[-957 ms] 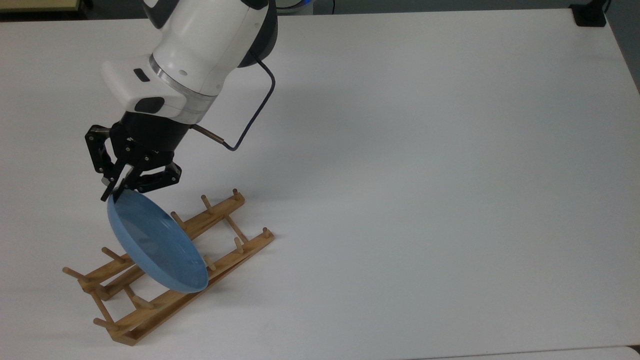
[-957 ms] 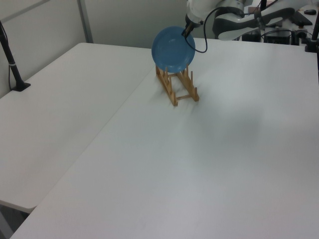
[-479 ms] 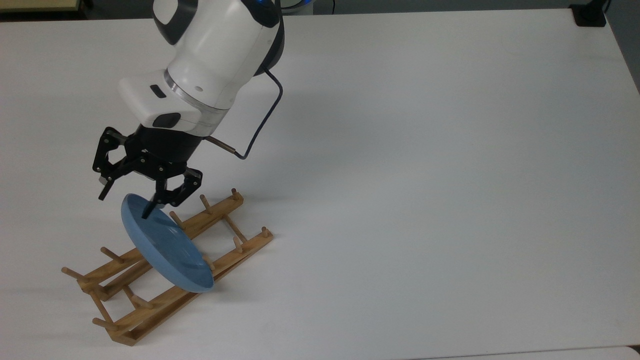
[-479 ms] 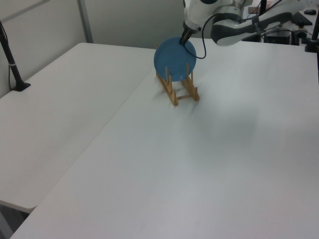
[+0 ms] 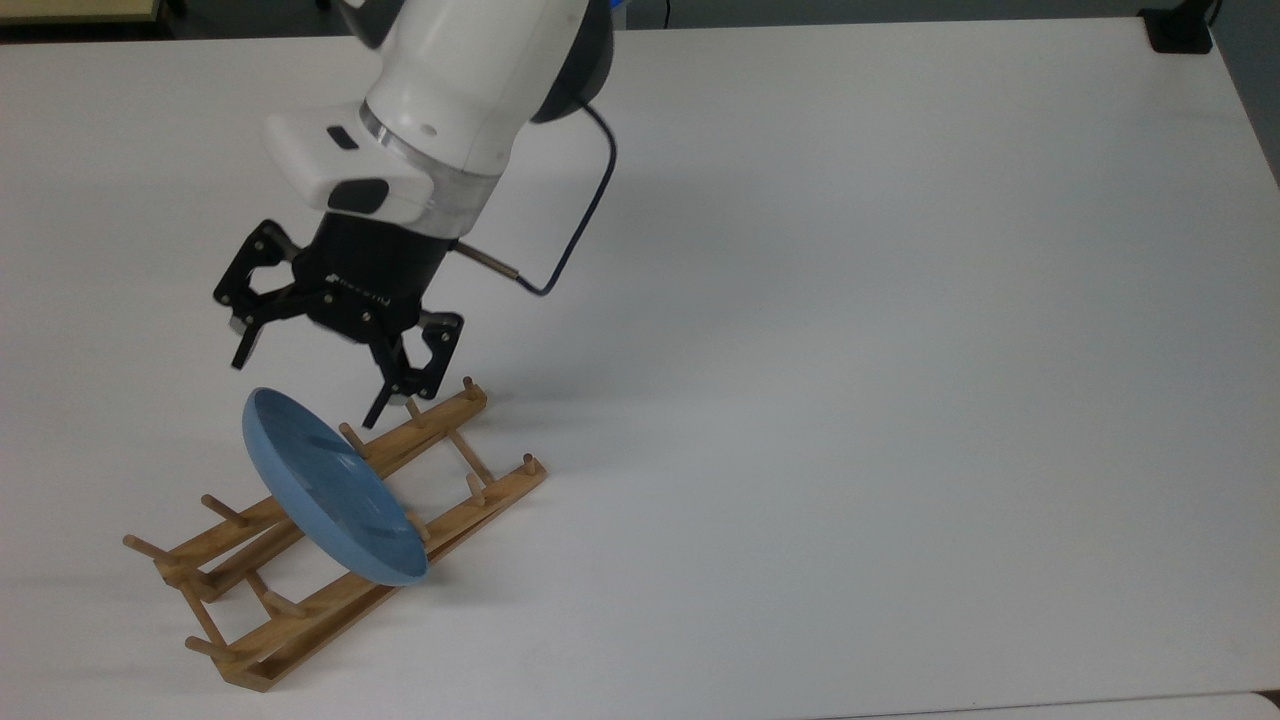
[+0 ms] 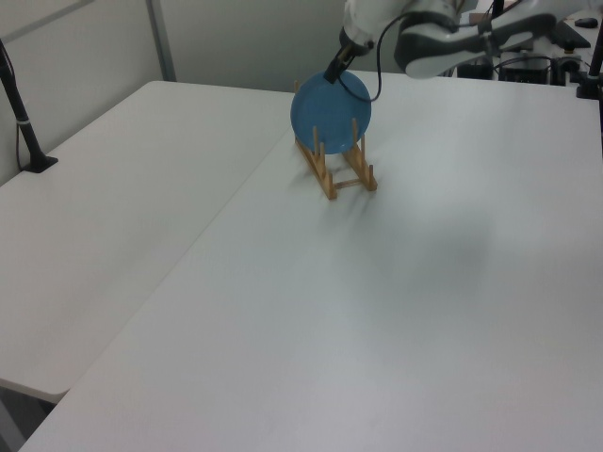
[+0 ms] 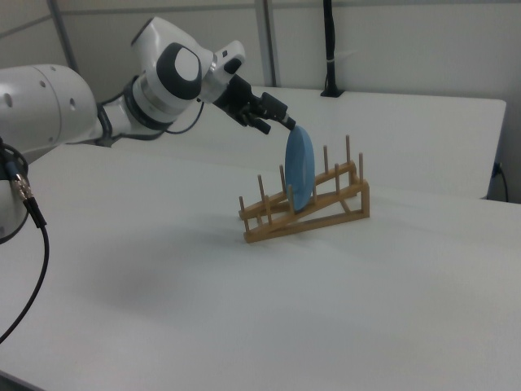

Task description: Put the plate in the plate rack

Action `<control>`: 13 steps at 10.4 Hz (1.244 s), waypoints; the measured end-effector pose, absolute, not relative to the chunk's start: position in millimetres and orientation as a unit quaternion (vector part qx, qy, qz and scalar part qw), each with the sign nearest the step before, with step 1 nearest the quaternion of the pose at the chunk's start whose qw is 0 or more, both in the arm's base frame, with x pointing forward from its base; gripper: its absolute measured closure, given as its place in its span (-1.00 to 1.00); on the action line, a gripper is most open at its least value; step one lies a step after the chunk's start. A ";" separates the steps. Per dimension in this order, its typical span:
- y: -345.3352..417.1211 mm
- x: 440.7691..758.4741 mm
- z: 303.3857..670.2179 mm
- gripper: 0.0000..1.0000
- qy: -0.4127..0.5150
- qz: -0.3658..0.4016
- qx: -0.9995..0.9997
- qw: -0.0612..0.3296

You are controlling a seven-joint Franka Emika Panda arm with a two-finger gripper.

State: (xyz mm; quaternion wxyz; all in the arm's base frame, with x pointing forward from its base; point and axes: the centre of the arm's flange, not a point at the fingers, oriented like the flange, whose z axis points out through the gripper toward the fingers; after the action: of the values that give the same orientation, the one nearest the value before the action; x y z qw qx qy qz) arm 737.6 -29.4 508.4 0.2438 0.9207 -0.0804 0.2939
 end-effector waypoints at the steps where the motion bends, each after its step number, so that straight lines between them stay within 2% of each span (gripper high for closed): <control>1: -24.4 732.0 518.7 -1.00 -0.097 0.283 0.929 0.217; 3: -18.7 716.0 535.2 -1.00 -0.120 0.240 0.951 0.156; 6: -15.5 673.2 549.1 -1.00 -0.119 0.121 0.982 0.086; 10: -20.4 611.1 564.5 -1.00 -0.073 0.004 0.995 0.068; 13: -32.1 584.9 579.5 -1.00 -0.052 -0.017 0.997 0.059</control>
State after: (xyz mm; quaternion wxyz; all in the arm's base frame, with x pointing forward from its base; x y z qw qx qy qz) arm 584.9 -32.1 579.5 0.0590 0.9968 -0.0521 -0.0172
